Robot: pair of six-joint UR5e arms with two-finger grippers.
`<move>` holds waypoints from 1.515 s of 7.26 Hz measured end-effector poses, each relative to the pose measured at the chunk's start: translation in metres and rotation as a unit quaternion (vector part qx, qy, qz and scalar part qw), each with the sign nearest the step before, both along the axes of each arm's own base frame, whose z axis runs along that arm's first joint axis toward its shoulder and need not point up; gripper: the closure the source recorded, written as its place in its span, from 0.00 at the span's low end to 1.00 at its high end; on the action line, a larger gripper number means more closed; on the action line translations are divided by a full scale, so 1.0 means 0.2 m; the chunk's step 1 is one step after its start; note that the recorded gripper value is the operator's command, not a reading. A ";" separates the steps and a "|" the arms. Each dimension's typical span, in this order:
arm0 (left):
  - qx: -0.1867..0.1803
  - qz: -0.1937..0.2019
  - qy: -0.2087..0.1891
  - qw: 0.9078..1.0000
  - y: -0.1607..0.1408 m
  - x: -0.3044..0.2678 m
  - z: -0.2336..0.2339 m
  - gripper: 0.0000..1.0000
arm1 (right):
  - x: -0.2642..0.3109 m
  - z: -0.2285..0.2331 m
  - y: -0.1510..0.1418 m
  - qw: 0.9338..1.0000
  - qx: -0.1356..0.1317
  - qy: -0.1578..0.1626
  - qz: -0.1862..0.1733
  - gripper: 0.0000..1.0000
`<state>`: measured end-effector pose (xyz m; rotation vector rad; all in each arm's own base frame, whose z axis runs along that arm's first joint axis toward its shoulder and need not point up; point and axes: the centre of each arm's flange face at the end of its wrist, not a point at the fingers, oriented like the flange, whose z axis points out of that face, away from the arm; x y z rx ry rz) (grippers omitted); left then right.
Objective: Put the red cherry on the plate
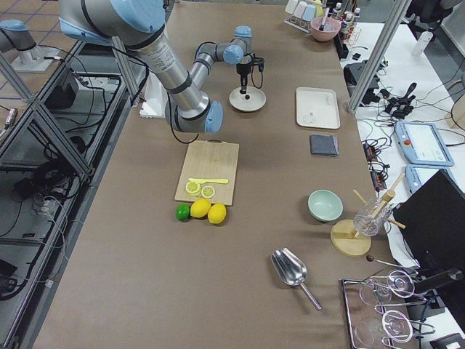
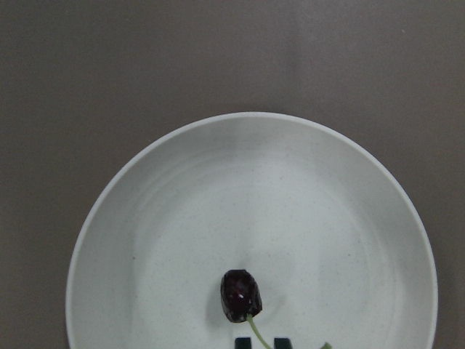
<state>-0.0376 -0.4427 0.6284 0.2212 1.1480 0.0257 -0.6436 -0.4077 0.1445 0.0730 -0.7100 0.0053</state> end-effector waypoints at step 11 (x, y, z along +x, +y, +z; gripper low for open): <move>0.002 0.000 -0.001 1.000 0.04 -0.01 0.02 0.01 | 0.91 0.29 -0.11 0.999 0.008 -0.001 -0.038 0.00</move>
